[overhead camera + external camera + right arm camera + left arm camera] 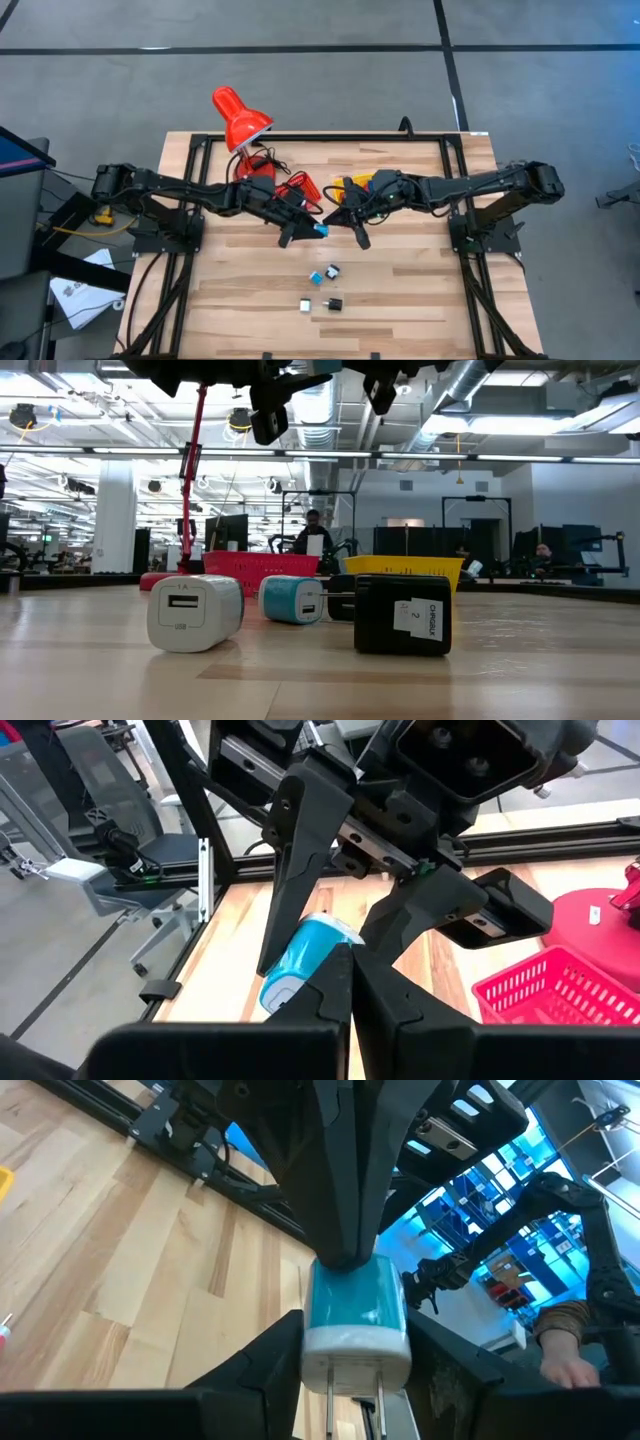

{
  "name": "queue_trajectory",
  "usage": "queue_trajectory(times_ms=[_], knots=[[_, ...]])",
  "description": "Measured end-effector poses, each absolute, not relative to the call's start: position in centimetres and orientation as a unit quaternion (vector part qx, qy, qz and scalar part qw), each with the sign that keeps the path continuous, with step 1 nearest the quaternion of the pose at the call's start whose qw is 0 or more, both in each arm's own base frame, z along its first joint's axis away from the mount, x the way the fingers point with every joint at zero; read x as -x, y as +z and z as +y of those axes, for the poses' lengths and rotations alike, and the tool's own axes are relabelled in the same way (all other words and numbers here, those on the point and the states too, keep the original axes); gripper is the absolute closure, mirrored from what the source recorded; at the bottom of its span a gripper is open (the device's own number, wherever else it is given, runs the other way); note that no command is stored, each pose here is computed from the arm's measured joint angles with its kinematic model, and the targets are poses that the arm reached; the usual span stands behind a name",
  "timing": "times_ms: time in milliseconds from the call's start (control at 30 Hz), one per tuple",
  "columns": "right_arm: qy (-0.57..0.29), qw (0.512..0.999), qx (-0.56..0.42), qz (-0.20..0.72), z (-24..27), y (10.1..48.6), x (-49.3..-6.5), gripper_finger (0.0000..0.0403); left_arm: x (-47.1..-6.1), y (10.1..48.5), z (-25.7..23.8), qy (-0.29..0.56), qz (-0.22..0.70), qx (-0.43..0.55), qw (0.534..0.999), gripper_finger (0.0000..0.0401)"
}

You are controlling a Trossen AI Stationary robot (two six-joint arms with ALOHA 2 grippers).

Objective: Pick & Place Office items
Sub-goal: Put the bottom blue charger adapter into the red bin

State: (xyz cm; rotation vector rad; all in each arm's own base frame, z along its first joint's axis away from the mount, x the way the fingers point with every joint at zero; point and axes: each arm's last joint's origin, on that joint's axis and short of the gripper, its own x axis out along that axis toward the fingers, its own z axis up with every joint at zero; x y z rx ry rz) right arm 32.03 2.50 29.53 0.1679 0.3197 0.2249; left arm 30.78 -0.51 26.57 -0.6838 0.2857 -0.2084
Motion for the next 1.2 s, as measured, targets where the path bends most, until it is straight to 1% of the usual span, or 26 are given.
queue_trajectory(times_ms=[500,700,833,1067,1200], knots=[[0.132,0.973,-0.085,0.166,3.7,29.4,-31.9,0.0403,-30.8,26.6,-0.2,-0.092,0.136,0.334,0.928,0.0258],[0.151,0.969,-0.087,0.177,3.9,29.2,-31.8,0.0403,-30.9,26.9,0.2,-0.076,0.114,0.332,0.933,0.0258],[0.150,0.969,-0.081,0.177,3.9,29.2,-31.8,0.0403,-30.9,27.2,0.4,-0.082,0.100,0.332,0.934,0.0258],[0.147,0.974,-0.068,0.161,3.6,29.9,-31.5,0.0403,-30.9,27.0,0.4,-0.079,0.111,0.332,0.933,0.0258],[0.133,0.974,-0.071,0.168,2.6,30.6,-30.5,0.0403,-30.9,26.8,0.5,-0.065,0.115,0.308,0.942,0.0258]])
